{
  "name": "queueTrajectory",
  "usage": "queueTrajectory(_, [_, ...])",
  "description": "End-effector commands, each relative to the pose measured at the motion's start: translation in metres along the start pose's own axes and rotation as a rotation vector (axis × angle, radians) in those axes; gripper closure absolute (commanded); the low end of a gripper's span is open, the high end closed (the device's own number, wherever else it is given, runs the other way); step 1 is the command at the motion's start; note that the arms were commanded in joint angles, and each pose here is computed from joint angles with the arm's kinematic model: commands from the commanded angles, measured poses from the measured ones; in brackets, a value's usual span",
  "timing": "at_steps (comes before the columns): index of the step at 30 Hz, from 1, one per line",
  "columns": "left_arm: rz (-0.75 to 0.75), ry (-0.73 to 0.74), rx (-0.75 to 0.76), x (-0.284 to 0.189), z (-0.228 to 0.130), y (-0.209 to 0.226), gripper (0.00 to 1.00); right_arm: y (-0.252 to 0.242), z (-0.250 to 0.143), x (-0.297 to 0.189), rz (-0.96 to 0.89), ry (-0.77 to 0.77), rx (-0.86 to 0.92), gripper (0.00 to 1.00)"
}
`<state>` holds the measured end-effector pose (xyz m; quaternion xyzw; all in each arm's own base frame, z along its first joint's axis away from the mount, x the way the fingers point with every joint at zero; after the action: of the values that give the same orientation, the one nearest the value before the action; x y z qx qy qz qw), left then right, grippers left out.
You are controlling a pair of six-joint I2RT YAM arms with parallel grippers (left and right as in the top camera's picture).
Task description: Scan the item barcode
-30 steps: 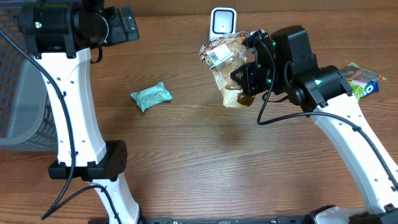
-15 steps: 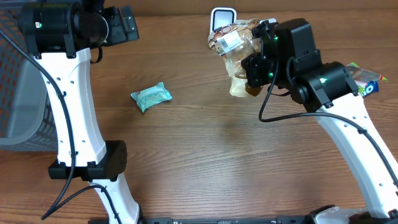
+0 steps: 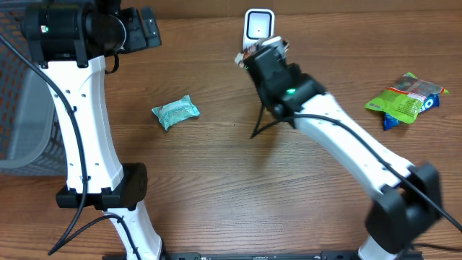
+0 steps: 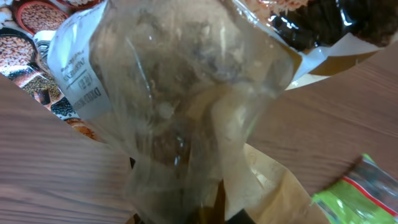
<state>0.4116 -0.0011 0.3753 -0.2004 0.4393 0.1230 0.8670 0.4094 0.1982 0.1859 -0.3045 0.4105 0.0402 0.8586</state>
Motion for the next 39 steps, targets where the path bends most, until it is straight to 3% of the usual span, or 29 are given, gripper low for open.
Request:
queueTrajectory(1, [-0.009, -0.015, -0.002, -0.008, 0.000, -0.001, 0.00, 0.003, -0.001, 0.005, -0.110, 0.028, -0.048, 0.96])
queueTrajectory(6, [-0.009, -0.015, -0.002, -0.008, 0.000, -0.001, 0.00, 0.025, -0.019, 0.012, -0.060, 0.102, -0.059, 0.96])
queueTrajectory(10, [-0.009, -0.015, -0.003, -0.008, 0.000, -0.001, 0.00, 0.060, -0.029, 0.010, 0.177, 0.144, -0.045, 0.96])
queueTrajectory(12, [-0.009, -0.015, -0.002, -0.008, 0.000, -0.001, 0.00, 0.078, -0.029, 0.007, 0.326, 0.155, -0.003, 0.72])
queueTrajectory(17, [-0.009, -0.015, -0.002, -0.008, -0.001, -0.002, 0.00, 0.077, -0.032, 0.012, 0.479, 0.200, 0.129, 0.47])
queueTrajectory(25, [-0.008, -0.015, -0.003, -0.008, 0.000, -0.001, 0.00, 0.042, -0.038, 0.026, 0.729, 0.248, 0.324, 0.44])
queueTrajectory(32, [-0.009, -0.015, -0.002, -0.008, -0.001, -0.002, 0.00, -0.006, -0.023, 0.044, 0.997, 0.057, 0.417, 0.30])
queueTrajectory(39, [-0.009, -0.015, -0.002, -0.008, -0.001, -0.002, 0.00, 0.010, -0.022, 0.083, 1.101, 0.024, 0.451, 0.28])
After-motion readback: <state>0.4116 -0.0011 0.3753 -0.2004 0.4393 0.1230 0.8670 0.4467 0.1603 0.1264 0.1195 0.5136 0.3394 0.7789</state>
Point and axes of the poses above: each gripper's point midway between its finger pads, its own x axis out along the fingers, its own y axis along the line the jaws close on, z = x × y, the point moved 2 cm from there along -x, back along the fingers, and after that the axes turned 13 degrees about -x, right-handed, at the moved point
